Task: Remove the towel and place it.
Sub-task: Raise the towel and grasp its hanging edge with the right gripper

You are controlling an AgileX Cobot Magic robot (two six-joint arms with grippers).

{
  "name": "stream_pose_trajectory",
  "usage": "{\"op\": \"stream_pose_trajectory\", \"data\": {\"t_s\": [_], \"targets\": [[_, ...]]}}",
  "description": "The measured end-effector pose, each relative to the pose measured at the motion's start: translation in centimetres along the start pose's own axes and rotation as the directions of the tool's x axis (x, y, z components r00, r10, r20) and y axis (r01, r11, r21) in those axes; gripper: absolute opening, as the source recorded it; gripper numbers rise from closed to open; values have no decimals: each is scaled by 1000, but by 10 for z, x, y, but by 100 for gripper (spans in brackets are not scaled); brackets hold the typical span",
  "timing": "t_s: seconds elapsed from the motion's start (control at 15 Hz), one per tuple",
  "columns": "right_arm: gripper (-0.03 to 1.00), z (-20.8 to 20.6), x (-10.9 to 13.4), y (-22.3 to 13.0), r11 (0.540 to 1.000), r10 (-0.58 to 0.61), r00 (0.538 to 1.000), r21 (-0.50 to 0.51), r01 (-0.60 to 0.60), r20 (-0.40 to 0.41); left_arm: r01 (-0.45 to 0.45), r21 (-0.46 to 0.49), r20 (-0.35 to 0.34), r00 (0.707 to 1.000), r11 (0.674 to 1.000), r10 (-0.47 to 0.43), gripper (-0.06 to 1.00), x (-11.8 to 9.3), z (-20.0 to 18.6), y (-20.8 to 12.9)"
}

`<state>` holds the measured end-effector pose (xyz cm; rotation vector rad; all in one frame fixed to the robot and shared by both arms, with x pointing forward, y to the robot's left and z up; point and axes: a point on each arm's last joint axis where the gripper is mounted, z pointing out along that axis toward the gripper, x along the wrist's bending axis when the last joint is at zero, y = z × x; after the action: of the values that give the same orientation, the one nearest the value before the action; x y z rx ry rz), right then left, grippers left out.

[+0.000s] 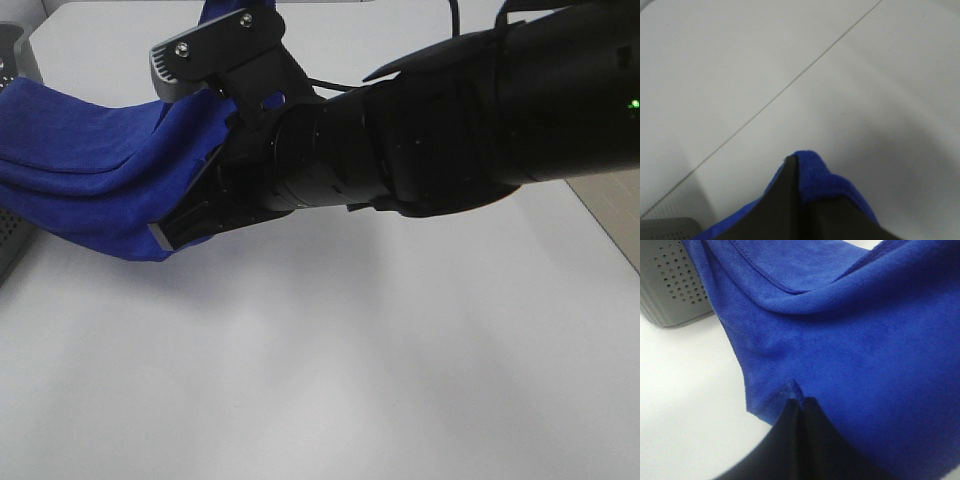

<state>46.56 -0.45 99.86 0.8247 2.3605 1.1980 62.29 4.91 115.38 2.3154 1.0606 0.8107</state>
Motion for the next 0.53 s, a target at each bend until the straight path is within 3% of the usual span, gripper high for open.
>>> {"op": "stream_pose_trajectory", "data": {"t_s": [0.07,0.4,0.53], "targets": [[2,-10,0,-3,999,44,999,-2,-44,-9,64,13,48,997,998,-65,0,11,3,-4],[2,-44,-4,-1,993,110,994,-51,-110,-8,176,1,108,979,984,-175,0,37,-6,-8],[2,-59,-6,-6,989,136,991,-62,-135,-2,183,11,121,976,983,-183,0,38,-8,-10]]}}
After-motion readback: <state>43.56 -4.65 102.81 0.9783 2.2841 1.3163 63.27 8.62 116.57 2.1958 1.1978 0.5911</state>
